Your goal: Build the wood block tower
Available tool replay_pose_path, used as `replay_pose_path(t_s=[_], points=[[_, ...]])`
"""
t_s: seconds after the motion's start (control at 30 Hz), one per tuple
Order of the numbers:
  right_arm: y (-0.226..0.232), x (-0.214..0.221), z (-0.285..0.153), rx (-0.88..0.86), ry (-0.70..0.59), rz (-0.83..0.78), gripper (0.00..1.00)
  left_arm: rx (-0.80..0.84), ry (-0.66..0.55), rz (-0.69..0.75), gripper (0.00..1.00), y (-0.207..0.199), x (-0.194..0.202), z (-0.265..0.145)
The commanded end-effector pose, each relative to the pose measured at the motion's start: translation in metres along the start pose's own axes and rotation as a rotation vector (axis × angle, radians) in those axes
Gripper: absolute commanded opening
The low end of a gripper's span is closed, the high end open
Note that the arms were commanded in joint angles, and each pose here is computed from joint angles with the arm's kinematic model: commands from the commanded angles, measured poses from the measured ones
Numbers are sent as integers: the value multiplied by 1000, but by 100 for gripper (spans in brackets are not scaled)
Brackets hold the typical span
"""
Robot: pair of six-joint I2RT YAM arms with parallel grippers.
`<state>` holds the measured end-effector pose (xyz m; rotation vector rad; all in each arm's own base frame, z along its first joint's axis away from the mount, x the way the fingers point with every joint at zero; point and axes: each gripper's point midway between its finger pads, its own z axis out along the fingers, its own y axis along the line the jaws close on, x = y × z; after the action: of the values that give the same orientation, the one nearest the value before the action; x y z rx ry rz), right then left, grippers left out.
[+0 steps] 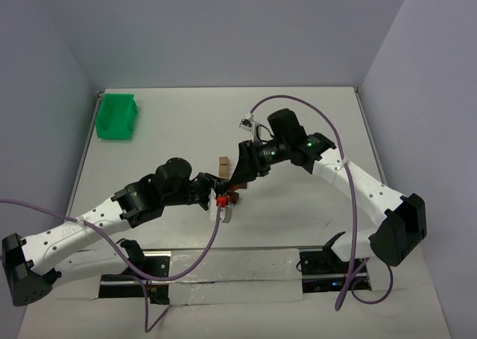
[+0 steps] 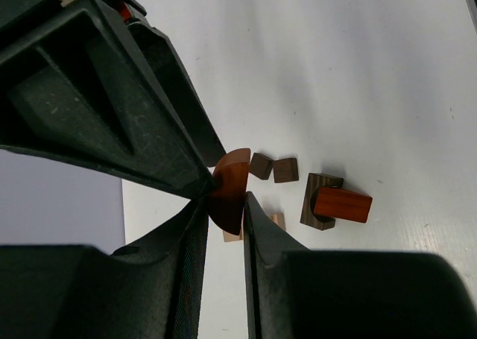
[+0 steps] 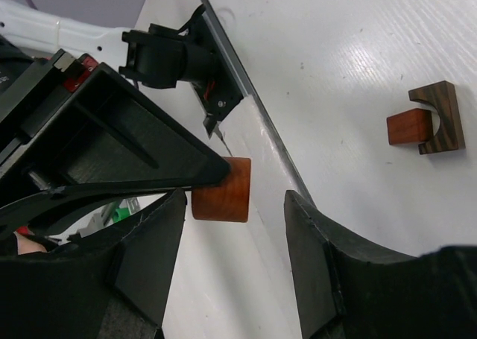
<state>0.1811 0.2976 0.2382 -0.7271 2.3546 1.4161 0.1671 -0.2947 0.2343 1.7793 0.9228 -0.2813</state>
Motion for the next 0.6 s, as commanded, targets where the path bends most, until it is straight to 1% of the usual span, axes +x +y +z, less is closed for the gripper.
replay_pose_path(t_s=[0.0,0.1,0.33,0.5,0.57], points=[[6,-12,-6,20,-70,-40,61,-102,-51,-27,0,22,-15,-5],[10,-18,-7,12,-82,-52,54,-132,-45,-50,0,26,-14,-7],[16,-18,-5,-32,-66,-49,47,-134,-32,-60,0,24,-10,-10],[20,-14,-5,-61,-52,-48,49,-138,-33,-59,0,23,-10,-10],[20,-13,-5,-59,-49,-46,56,-138,-33,-55,0,24,-10,-10]])
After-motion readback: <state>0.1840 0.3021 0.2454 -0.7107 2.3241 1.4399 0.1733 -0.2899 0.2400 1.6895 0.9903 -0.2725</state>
